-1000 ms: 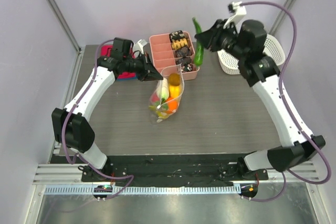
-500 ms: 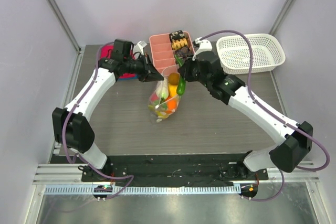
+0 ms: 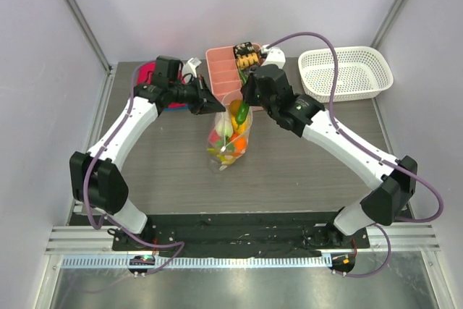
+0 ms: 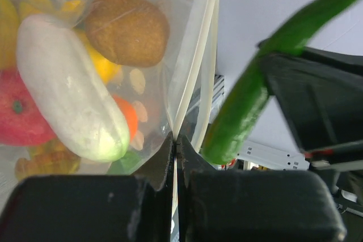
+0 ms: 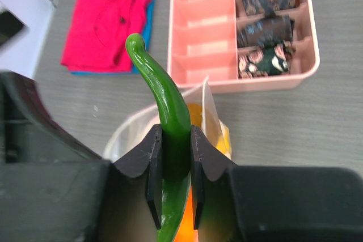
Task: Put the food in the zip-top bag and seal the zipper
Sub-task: Place the fake vegetable in the zipper food storage bag.
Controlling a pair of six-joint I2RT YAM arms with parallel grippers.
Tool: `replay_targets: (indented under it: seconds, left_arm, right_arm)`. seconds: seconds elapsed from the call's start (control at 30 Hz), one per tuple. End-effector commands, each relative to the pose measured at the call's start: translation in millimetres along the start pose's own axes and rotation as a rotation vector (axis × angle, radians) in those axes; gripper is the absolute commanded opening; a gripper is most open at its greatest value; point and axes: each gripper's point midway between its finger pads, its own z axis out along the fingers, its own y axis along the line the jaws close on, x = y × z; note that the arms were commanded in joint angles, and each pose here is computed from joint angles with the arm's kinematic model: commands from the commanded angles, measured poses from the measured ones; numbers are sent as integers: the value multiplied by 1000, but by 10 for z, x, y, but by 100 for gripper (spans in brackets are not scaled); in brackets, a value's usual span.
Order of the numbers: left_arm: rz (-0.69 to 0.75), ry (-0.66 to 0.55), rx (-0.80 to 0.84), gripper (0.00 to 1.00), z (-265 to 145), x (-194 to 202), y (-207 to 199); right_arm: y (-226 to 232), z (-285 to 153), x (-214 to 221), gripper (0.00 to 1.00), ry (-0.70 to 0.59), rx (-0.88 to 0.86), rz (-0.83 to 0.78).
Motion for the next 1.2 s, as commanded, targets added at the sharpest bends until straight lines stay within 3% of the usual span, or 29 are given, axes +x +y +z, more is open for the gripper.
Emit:
replay_targets:
  seconds: [0.0, 0.33, 0.57, 1.1, 1.17]
  left_arm:
    - [46, -41, 63, 0, -162, -22, -233]
    - [27, -77, 75, 0, -209, -38, -272]
    - [-9, -84, 74, 0, -178, -42, -218]
    - [-44, -116, 86, 0, -188, -101, -242]
    - [-35, -111, 93, 0, -196, -83, -260]
  right_arm:
    - [118, -213, -542, 1, -120, -16, 77]
    - [-67, 27, -38, 1, -15, 81, 40]
    - [23, 12, 62, 1, -22, 113, -24]
    - [151, -109, 750, 1, 208, 116, -41]
    - [233, -92, 715, 20, 209, 90, -34]
